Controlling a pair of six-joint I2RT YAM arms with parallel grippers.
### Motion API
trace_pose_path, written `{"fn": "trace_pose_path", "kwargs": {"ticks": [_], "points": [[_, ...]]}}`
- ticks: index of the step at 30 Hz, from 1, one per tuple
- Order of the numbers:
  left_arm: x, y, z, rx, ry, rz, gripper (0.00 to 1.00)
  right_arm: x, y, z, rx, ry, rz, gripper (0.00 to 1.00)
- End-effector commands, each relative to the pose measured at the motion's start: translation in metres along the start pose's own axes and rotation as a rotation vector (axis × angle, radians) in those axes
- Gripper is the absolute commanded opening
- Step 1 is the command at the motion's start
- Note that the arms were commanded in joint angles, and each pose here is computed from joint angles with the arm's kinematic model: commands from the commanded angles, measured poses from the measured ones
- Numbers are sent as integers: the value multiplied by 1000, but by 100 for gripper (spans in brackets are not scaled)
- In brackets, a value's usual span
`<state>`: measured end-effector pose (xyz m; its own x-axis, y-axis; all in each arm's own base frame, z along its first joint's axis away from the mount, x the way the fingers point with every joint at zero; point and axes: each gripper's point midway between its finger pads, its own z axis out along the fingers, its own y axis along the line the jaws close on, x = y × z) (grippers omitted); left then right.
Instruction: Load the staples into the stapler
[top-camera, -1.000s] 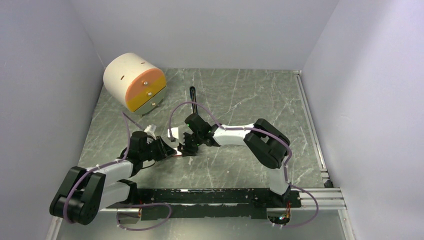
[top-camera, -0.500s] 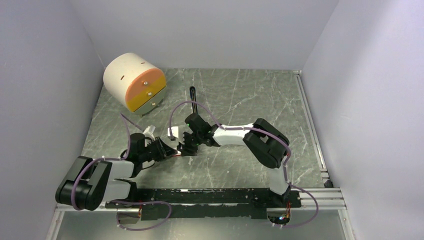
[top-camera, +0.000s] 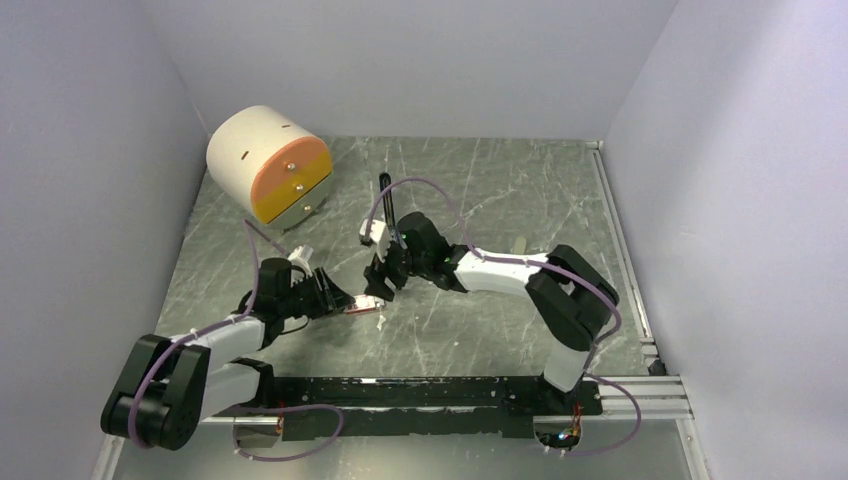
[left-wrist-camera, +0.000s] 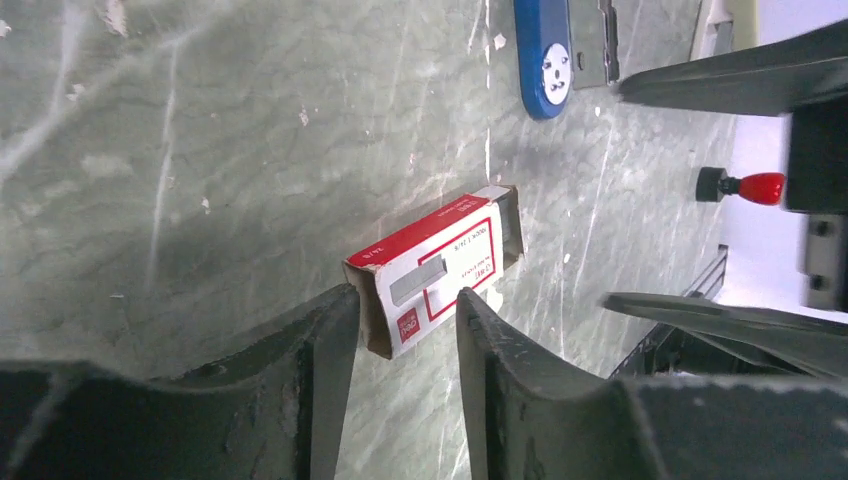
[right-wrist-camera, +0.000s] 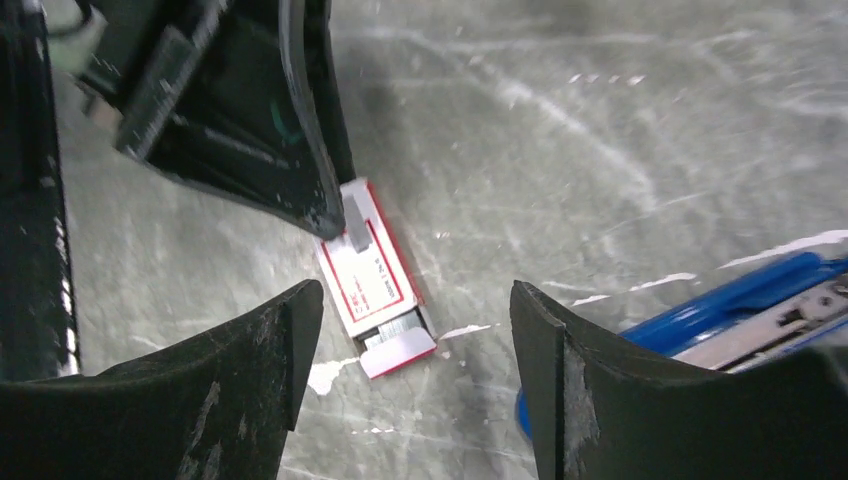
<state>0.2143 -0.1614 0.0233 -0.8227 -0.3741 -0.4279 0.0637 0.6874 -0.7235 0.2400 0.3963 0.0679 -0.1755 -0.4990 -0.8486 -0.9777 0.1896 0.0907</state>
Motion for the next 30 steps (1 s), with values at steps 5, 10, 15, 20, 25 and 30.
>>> {"fn": "trace_pose_path", "kwargs": {"ticks": [5, 10, 15, 20, 25, 30], "points": [[-22, 11, -12, -156, -70, 27, 64, -45, -32, -41, 317, -157, 238, 73], [-42, 5, -31, -212, -159, 37, 77, -46, -47, -71, 497, -157, 421, 72], [-68, -8, -51, -237, -267, 65, 87, -26, -46, -88, 595, -55, 525, 75], [-78, -18, -66, -249, -311, 72, 91, -14, -32, -105, 669, -58, 583, 99], [-81, -21, -70, -270, -296, 75, 97, 1, -24, -108, 695, -5, 655, 79], [-74, -25, -59, -222, -247, 91, 91, 18, -16, -96, 763, 83, 605, 66]]}}
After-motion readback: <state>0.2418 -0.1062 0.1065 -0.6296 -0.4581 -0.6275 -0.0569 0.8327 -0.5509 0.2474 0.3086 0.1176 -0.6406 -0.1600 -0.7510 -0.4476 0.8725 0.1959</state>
